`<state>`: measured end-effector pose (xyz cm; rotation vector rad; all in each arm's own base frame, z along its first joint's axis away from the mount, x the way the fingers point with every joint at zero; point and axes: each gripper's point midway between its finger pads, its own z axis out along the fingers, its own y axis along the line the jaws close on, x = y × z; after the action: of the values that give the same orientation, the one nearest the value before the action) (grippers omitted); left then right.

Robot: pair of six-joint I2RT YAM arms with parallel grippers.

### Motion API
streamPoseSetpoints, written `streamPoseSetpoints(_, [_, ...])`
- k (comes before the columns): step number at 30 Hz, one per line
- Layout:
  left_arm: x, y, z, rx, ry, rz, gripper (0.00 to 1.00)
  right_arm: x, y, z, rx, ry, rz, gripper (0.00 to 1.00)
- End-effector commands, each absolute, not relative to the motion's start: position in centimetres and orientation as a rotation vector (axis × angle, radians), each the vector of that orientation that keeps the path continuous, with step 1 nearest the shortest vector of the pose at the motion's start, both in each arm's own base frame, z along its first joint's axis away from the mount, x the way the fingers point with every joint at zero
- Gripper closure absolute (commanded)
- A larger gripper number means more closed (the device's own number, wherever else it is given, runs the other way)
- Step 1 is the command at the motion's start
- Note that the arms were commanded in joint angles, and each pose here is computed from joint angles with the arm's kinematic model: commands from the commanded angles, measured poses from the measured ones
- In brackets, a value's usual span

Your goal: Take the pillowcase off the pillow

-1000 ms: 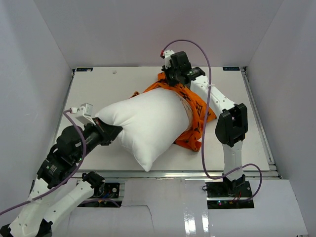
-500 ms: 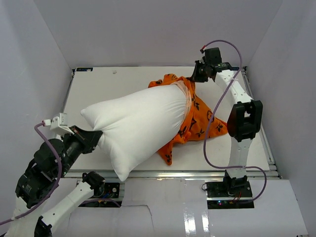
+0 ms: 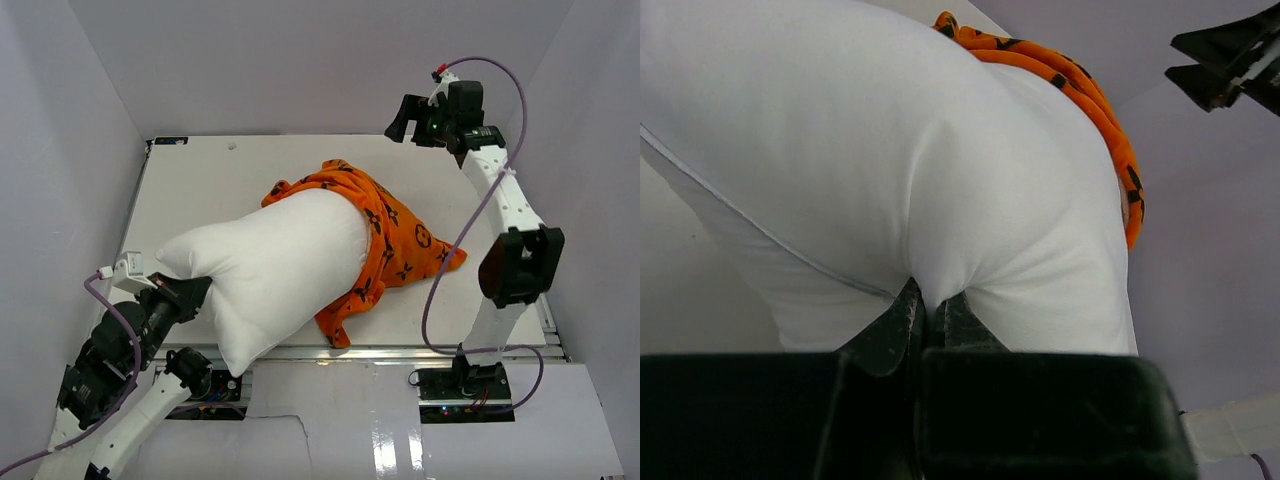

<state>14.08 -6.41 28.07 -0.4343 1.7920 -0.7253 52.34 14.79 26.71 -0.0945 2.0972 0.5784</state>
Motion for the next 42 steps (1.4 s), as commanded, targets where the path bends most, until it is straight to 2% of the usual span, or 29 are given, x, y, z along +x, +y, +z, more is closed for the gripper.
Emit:
streamPoseSetpoints(1, [15.8, -8.5, 29.2, -0.441, 1.743, -0.819, 1.0, 47.3, 17.1, 36.2, -0.249, 1.844, 0.677, 0.02])
streamPoseSetpoints(6, [16.2, -9.5, 29.1, -0.434, 1.723, -0.875, 1.0, 36.8, 19.9, 33.8, -0.446, 1.829, 0.794, 0.0])
streamPoseSetpoints(8, [16.6, -10.1, 28.9, -0.425, 1.731, -0.887, 1.0, 32.1, 21.9, 33.5, -0.559, 1.786, 0.808, 0.04])
streamPoseSetpoints(9, [16.8, -10.5, 28.8, -0.417, 1.738, -0.894, 1.0, 30.3, 22.2, 30.2, -0.589, 1.842, 0.813, 0.05])
streamPoseSetpoints(11, [17.3, -11.6, 29.1, -0.389, 1.756, -0.917, 1.0, 26.0, 23.3, 30.5, -0.654, 1.765, 0.832, 0.07])
streamPoseSetpoints(12, [17.4, -12.0, 29.3, -0.36, 1.758, -0.918, 1.0, 24.6, 23.2, 27.3, -0.661, 1.818, 0.829, 0.07])
streamPoseSetpoints(13, [17.6, -12.2, 29.7, -0.351, 1.753, -0.919, 1.0, 22.9, 23.8, 26.5, -0.684, 1.816, 0.848, 0.07])
streamPoseSetpoints(14, [17.9, -12.3, 30.4, -0.351, 1.753, -0.917, 1.0, 22.2, 22.8, 26.8, -0.643, 1.795, 0.806, 0.07])
streamPoseSetpoints(19, [17.8, -13.0, 33.6, -0.308, 1.713, -0.961, 1.0, 19.4, 20.4, 20.4, -0.543, 1.934, 0.76, 0.08])
streamPoseSetpoints(32, [17.8, -13.0, 35.6, -0.292, 1.694, -0.964, 1.0, 22.0, 17.7, 13.7, -0.384, 2.135, 0.499, 0.1])
streamPoseSetpoints(34, [18.2, -12.8, 35.7, -0.311, 1.693, -0.95, 1.0, 22.5, 17.6, 12.9, -0.368, 2.151, 0.47, 0.17])
streamPoseSetpoints(35, [18.4, -12.8, 35.7, -0.319, 1.693, -0.941, 1.0, 22.9, 17.8, 12.8, -0.352, 2.139, 0.472, 0.25])
streamPoseSetpoints(39, [19.2, -12.4, 36.6, -0.33, 1.69, -0.89, 1.0, 24.3, 17.5, 11.7, -0.29, 2.146, 0.417, 0.39])
streamPoseSetpoints(41, [19.4, -12.2, 38.5, -0.333, 1.672, -0.876, 1.0, 25.4, 16.6, 10.8, -0.239, 2.161, 0.345, 0.6])
streamPoseSetpoints(42, [19.4, -11.9, 39.0, -0.332, 1.674, -0.86, 1.0, 26.1, 15.6, 10.4, -0.193, 2.175, 0.308, 0.73])
